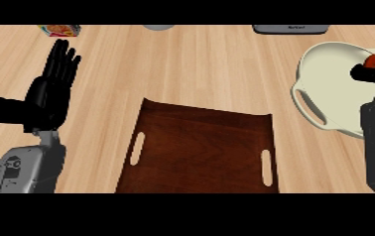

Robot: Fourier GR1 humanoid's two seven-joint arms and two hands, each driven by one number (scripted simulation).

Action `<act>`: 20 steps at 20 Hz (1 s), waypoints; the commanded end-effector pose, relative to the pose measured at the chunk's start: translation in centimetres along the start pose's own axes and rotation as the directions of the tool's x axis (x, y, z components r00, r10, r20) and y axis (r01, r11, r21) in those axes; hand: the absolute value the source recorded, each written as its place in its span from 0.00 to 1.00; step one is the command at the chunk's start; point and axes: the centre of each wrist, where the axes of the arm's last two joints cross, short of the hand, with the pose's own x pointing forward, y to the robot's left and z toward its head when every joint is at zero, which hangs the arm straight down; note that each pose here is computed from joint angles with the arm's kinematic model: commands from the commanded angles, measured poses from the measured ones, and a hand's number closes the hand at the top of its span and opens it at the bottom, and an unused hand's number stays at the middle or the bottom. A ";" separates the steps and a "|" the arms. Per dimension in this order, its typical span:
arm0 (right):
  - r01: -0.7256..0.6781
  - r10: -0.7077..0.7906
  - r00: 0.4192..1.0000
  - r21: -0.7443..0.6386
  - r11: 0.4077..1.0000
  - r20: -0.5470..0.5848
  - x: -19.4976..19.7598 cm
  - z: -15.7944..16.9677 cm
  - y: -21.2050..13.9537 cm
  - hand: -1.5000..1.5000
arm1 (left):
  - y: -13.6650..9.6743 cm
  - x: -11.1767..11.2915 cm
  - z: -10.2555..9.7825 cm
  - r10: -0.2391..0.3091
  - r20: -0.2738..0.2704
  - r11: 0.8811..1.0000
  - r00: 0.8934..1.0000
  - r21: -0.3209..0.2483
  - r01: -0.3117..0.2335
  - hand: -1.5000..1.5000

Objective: Pick the tomato from the tray and place it in the pot

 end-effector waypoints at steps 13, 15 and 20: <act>0.198 -0.187 0.980 0.347 0.917 -0.066 -4.4 -2.3 5.5 0.00 | -0.3 -0.9 -0.7 0.001 0.020 1.000 1.000 0.005 -0.001 0.50; 0.234 -0.232 0.972 0.317 0.919 -0.045 -5.8 -3.9 5.0 0.00 | -0.6 0.6 -0.9 -0.009 0.011 1.000 1.000 -0.008 0.009 0.50; 0.432 -0.434 0.900 0.198 0.880 -0.035 -3.5 -2.8 4.8 0.00 | -0.3 0.9 -1.3 -0.014 0.015 1.000 1.000 -0.002 0.014 0.50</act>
